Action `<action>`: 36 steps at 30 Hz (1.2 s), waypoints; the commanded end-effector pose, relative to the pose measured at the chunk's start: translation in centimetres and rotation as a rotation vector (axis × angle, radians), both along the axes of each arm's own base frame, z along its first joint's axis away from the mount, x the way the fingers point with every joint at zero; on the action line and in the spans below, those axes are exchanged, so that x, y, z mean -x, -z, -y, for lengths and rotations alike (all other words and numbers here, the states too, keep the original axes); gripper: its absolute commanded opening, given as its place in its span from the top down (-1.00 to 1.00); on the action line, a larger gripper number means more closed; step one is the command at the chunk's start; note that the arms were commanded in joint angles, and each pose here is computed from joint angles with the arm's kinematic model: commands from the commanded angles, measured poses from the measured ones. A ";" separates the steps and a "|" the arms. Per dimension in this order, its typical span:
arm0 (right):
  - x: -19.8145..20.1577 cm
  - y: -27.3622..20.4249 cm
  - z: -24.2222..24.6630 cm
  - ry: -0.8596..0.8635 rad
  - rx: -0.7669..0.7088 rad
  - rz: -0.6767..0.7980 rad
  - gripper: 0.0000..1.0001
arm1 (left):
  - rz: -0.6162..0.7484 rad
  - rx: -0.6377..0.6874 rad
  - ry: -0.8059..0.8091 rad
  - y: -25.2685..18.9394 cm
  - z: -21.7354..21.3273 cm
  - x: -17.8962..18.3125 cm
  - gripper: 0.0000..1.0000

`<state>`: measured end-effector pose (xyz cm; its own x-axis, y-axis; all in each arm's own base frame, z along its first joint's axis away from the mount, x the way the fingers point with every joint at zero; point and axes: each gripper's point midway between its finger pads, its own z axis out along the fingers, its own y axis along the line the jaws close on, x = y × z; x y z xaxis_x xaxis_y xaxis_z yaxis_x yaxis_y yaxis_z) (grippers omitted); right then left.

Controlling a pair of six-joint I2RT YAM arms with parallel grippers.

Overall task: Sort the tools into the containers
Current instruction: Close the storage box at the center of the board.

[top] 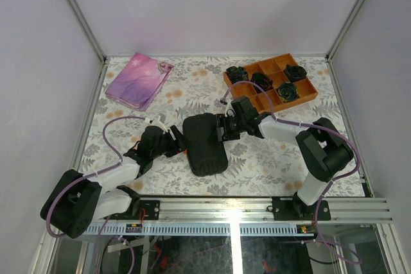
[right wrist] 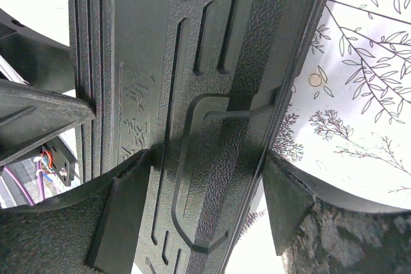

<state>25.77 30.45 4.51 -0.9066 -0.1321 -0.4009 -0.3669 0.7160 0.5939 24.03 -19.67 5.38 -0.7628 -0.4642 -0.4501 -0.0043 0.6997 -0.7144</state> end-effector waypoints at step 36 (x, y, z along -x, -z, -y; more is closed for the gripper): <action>-1.0 -2.6 4.3 0.085 0.220 0.174 -0.07 | 0.021 -0.114 -0.119 -1.9 -2.7 -0.8 -0.53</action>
<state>26.29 29.39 5.18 -0.8966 -0.1066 -0.4298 -0.3519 0.7609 0.5452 24.07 -20.34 5.45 -0.7573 -0.5328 -0.3776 -0.0427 0.6174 -0.7855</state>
